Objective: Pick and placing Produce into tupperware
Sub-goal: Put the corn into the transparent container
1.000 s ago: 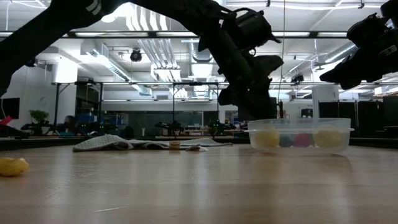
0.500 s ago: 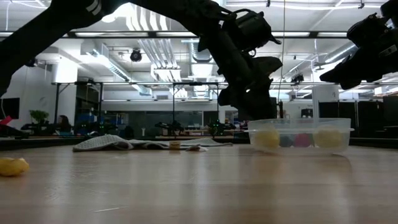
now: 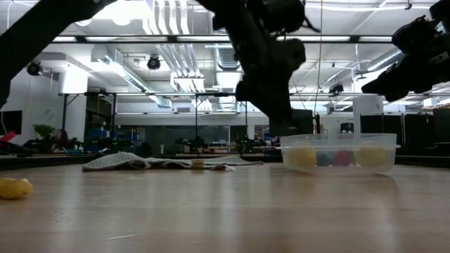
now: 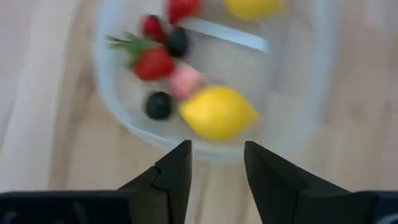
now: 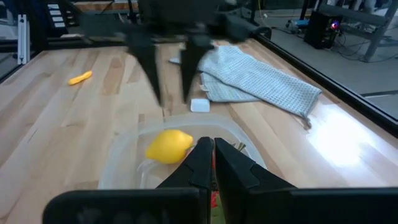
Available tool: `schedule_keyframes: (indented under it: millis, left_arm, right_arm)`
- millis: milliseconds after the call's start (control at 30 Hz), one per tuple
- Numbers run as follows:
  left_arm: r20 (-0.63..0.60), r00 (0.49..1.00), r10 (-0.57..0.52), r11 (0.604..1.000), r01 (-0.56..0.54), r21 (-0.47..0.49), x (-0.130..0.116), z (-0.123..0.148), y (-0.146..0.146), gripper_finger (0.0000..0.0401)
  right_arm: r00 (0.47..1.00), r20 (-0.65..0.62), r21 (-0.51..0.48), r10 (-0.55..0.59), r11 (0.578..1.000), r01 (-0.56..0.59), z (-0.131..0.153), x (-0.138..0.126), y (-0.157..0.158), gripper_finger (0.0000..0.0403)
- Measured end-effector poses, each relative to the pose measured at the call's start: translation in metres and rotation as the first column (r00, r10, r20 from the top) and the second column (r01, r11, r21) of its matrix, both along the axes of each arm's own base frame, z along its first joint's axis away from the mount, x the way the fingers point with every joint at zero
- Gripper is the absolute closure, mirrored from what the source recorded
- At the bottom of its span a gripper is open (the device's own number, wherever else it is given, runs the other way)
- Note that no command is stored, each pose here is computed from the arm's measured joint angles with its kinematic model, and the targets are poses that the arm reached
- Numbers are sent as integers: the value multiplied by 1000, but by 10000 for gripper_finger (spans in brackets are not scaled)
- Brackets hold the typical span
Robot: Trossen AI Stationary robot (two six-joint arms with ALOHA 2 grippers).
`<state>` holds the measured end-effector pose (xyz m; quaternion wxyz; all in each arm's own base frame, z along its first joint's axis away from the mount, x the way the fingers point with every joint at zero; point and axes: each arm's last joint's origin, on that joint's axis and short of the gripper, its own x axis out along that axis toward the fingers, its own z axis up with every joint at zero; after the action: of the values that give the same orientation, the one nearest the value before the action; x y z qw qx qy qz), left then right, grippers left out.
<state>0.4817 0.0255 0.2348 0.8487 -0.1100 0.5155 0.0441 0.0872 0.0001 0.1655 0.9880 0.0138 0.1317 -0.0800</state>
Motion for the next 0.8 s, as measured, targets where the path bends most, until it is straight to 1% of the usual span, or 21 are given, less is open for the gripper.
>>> schedule_keyframes:
  millis: [100,200,367,400,500,633,800]
  left_arm:
    - [-52,995,-88,995,90,39,-9,8,-27,270]
    - [-97,980,-173,980,181,83,-18,13,-56,270]
    - [-176,949,-261,949,285,131,-35,20,-100,270]
    - [-198,944,-264,944,295,148,-40,22,-107,270]
    - [-270,938,-219,943,274,186,-52,23,-123,270]
    - [-395,902,-176,949,262,175,-72,21,-141,270]
    - [-483,866,-129,955,239,174,-85,3,-153,270]
  right_arm:
    - [1000,-3,1,1,1000,-1,0,0,0,394]
    - [1000,-7,1,2,1000,-2,0,0,0,394]
    - [1000,-6,0,2,1000,-2,0,0,0,394]
    - [1000,-7,-1,2,1000,-2,0,0,0,394]
    - [1000,-6,-3,1,1000,-1,0,0,0,394]
    - [1000,-6,-5,1,1000,-1,0,0,0,394]
    - [1000,-7,-19,5,1000,-5,0,0,0,394]
